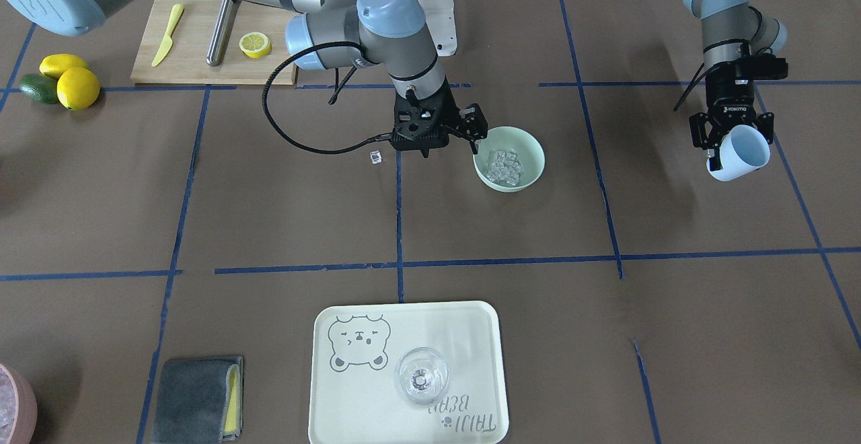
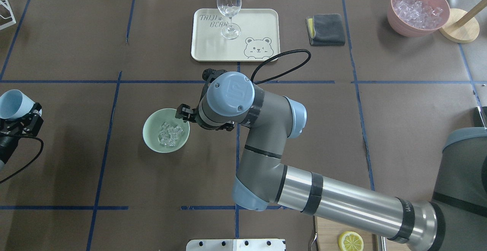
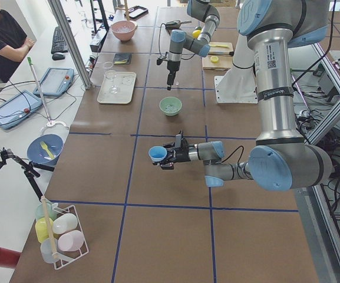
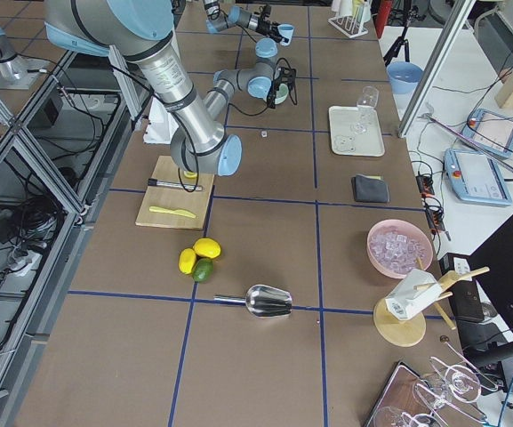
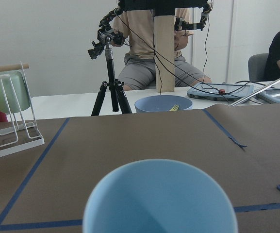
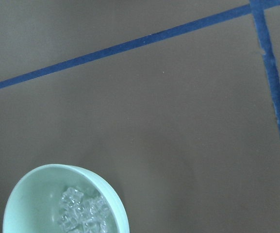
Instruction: Pour ice into bowl
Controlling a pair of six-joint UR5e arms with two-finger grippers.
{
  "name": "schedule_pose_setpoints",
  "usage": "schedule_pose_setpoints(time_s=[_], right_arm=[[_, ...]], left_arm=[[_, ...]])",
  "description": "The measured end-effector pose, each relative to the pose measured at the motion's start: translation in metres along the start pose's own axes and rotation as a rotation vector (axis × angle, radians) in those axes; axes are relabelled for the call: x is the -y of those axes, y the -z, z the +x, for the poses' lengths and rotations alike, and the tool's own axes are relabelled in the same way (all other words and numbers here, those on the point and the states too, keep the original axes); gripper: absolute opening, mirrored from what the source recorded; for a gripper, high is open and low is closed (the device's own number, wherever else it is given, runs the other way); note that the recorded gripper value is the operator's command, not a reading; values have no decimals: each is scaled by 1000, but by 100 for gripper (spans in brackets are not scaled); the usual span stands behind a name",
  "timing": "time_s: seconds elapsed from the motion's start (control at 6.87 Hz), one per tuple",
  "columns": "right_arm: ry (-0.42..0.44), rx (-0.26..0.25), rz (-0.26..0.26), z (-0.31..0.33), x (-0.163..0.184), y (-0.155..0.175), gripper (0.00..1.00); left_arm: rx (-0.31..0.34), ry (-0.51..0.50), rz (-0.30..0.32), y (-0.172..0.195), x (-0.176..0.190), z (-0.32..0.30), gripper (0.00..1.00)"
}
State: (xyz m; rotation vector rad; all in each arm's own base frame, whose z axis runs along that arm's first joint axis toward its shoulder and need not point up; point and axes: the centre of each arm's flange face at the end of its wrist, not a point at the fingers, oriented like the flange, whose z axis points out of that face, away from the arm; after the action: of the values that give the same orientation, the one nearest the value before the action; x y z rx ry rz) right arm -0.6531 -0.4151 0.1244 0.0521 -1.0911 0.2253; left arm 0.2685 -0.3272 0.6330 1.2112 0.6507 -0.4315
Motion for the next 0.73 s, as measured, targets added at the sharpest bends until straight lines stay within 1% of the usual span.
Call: schedule_pose_setpoints(time_s=[0.15,0.29,0.44,0.58,0.73], right_arm=[[1,-25,4,-15,-2,-17,97],[5,-50,0,-22,-8,-32,55],[9,-70,-3,-25,-15,-44,6],[12,-79,-2,-25,-19,-50,0],[17,-82,-1,-25,-21,-52,0]], left_arm=[[5,-1,7,-3,-1,4,0],[5,1,10,-4,-1,6,0],[3,6,13,-5,-1,10,0],[1,9,15,-6,0,13,0],[0,11,16,-6,0,14,0]])
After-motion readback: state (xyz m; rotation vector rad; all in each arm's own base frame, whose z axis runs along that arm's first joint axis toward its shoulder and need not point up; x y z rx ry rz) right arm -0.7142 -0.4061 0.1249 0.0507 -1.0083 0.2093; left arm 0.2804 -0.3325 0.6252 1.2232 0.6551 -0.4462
